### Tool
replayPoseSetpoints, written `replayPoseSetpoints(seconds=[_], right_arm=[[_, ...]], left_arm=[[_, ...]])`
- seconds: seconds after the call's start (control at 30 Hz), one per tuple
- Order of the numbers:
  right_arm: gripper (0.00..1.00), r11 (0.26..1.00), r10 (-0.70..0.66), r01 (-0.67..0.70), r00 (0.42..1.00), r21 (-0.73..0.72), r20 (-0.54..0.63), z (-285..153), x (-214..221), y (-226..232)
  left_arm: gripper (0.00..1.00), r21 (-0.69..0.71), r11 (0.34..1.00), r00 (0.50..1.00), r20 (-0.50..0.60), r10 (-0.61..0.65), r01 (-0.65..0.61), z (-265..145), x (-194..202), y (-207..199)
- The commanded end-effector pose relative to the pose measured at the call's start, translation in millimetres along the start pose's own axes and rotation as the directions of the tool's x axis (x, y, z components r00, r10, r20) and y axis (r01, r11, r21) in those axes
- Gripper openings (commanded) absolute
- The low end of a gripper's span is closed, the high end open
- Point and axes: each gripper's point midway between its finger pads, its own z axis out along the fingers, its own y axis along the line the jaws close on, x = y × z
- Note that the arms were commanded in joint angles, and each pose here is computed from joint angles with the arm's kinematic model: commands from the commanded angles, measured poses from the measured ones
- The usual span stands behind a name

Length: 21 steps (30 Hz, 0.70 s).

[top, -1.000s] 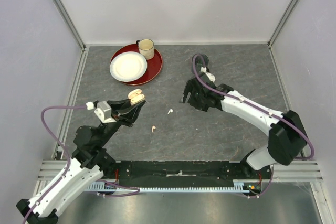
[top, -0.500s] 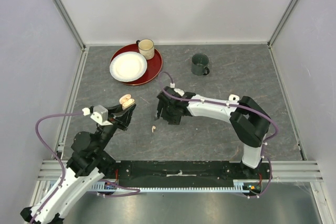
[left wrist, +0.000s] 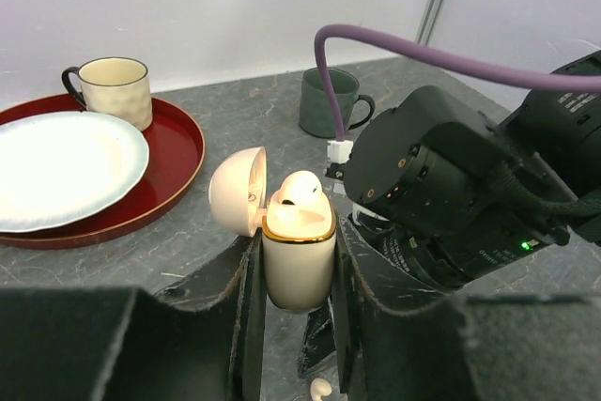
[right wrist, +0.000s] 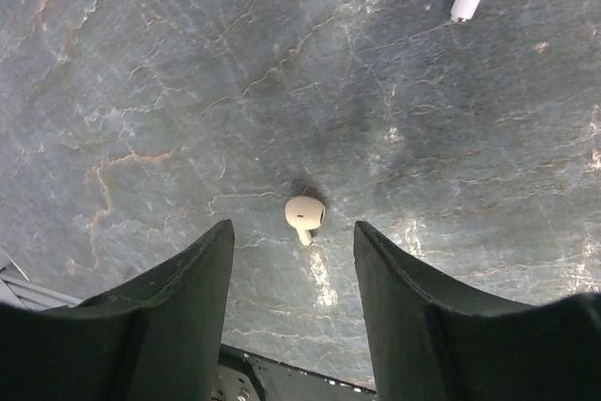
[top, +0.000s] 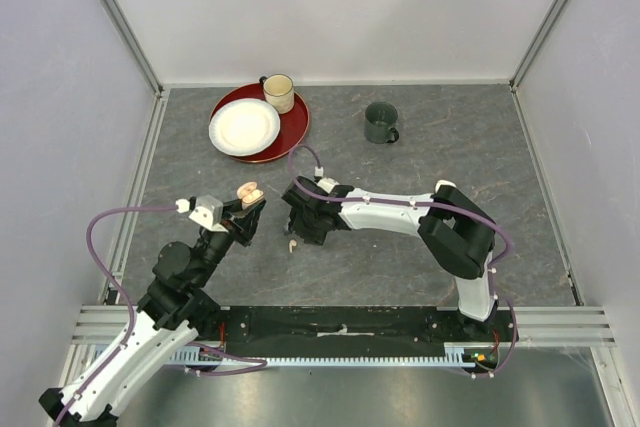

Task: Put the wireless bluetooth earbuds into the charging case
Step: Move the earbud to the center of the board.

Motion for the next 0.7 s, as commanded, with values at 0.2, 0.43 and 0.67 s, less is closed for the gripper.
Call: replayPoseSetpoints(seconds=[0.2,0.43,0.67], right_arm=[[0.55,0.998,0.056,-0.055,0.998,-0.025,0.042,11,-9,21],[0.53,0.998,0.056,-0.056,0.998,-0.007,0.038,11,-6,14],[0.51,0.999,0.045,-0.045,0.999,0.005,0.016,14,1,11]], left_arm=[[0.02,0.005,1.0,0.994,0.104,0.017,-0.017,-5,-35,-1],[0.02,0.007,1.0,0.99,0.137,0.018,-0.019,-11,-42,-1],[0.02,0.013,1.0,0.989,0.147,0.017,-0.019,-12,-45,-2]])
